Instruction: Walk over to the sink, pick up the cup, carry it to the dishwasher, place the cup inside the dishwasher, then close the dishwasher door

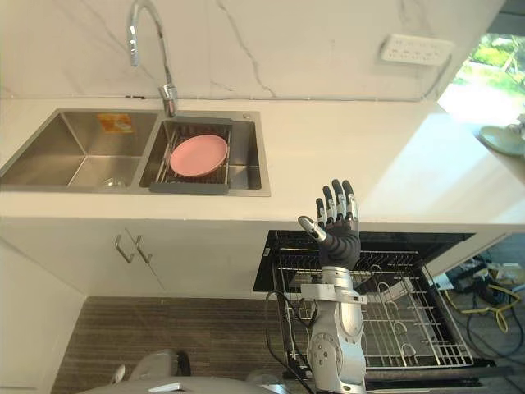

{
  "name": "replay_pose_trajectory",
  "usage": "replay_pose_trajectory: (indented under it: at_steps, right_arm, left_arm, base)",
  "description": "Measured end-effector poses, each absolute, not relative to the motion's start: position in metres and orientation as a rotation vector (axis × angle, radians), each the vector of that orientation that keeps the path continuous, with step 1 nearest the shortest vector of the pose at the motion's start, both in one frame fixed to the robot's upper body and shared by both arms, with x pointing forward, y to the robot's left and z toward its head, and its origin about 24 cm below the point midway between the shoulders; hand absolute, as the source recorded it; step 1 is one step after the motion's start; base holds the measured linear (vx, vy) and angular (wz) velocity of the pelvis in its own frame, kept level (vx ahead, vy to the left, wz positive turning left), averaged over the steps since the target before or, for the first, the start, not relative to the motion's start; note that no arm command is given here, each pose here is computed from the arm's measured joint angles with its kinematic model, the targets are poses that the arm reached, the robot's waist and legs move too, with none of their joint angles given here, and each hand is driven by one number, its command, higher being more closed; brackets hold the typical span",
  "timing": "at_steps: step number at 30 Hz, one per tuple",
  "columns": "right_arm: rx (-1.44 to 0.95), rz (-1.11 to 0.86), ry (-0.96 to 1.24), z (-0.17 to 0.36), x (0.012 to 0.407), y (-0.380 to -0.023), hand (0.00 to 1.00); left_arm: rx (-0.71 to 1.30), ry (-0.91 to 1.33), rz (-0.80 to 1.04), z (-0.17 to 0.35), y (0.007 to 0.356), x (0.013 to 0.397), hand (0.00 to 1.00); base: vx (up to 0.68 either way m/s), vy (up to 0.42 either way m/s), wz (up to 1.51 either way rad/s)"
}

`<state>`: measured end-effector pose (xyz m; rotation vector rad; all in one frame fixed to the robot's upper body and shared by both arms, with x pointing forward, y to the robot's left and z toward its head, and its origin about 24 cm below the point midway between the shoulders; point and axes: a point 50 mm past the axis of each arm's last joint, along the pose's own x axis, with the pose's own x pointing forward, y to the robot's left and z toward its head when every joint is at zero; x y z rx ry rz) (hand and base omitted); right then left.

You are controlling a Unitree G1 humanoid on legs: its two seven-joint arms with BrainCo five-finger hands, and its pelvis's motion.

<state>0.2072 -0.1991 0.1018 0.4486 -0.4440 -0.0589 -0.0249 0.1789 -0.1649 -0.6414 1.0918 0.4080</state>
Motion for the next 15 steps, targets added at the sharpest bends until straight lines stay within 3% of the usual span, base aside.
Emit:
replay_pose_trajectory:
  at_steps: [3,15]
  right_arm:
    - [0.458,-0.063,-0.438,0.1,0.206,-0.198,0.0]
    - [0.444,-0.051,-0.418,0.096,0.212,-0.191,0.0]
  left_arm:
    - [-0.666,1.141,0.416,-0.166,0.172,-0.042,0.0]
    - [-0.609,1.136,0.438,-0.165,0.203,-0.03,0.0]
  base:
    - [0.22,0.167,-0.57]
    - [0.21,0.045,-0.19]
